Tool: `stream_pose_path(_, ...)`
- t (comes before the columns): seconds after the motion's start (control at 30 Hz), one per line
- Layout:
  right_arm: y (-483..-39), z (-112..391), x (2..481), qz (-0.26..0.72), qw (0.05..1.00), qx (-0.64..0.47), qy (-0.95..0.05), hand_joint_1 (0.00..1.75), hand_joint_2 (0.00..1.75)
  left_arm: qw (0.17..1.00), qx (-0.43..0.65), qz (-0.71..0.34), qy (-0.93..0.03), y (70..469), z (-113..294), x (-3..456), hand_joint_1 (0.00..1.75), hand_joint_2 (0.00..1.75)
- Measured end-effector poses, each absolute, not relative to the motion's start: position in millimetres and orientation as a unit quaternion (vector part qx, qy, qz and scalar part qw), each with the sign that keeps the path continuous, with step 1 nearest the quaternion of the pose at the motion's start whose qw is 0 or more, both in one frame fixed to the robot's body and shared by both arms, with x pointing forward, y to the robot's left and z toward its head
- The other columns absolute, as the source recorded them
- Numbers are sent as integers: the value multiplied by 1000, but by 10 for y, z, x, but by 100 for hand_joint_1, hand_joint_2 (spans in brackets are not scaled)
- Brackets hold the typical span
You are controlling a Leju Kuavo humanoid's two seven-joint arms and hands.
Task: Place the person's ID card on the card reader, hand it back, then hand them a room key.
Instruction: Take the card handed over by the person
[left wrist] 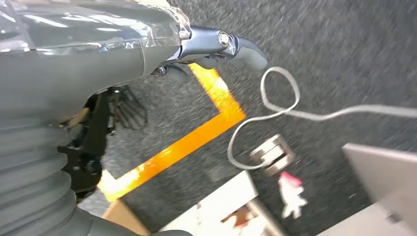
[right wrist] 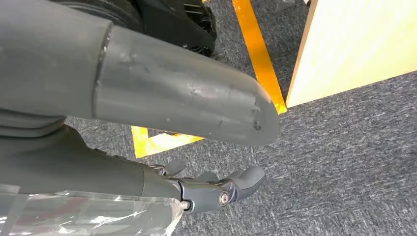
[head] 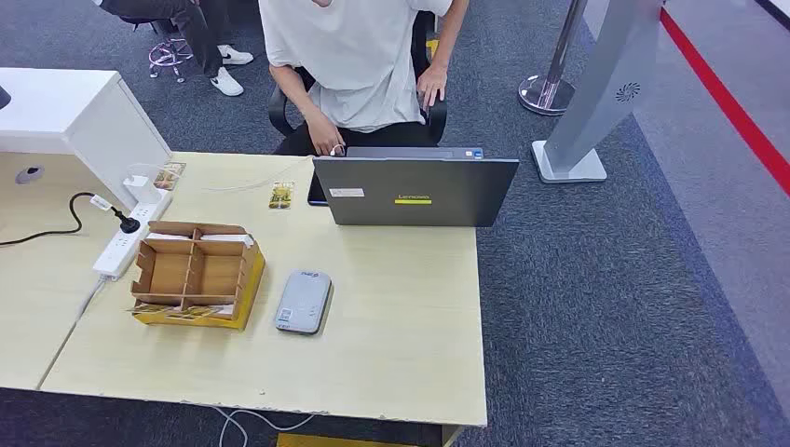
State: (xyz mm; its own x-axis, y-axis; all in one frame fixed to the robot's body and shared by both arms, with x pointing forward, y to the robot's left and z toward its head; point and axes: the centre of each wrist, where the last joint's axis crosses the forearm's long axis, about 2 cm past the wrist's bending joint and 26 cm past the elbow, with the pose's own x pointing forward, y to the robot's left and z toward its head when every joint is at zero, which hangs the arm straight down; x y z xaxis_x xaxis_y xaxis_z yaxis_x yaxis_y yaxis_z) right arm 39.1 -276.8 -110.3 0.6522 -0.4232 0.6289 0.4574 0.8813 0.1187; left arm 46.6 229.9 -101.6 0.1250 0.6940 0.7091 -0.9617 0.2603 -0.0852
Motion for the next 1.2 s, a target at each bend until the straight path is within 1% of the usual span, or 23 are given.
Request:
stream_pose_path(0.17,-2749,-1104,405,-246,907,-27,-341,0,0,697,217,589,-346,2365,-1011,457,0,175)
stream_pose_path(0.33,-2731,-1104,414,-256,904,-32,-340,0,0,650,220,613,-392,2538,-988,484,0,175)
stream_pose_path(0.6,-2778,-1108,404,-269,901,-31,-340,0,0,535,252,633,-500,3274,-792,565,0,175)
stream_pose_path(0.83,-2833,-1109,405,-273,900,-30,-339,0,0,452,264,598,-607,3876,-436,654,0,175)
stream_pose_path(0.9,-2838,-1110,405,-273,900,-29,-339,0,0,441,265,591,-622,3951,-373,666,0,175)
stream_pose_path(1.07,-2844,-1110,405,-273,900,-29,-339,0,0,434,265,586,-630,3995,-338,676,0,175)
stream_pose_path(1.13,-2866,-1110,405,-272,900,-27,-338,0,0,406,265,562,-670,4182,-170,714,0,175)
stream_pose_path(1.2,-2893,-1110,414,-270,902,-21,-336,0,0,375,257,489,-744,4495,184,902,0,175)
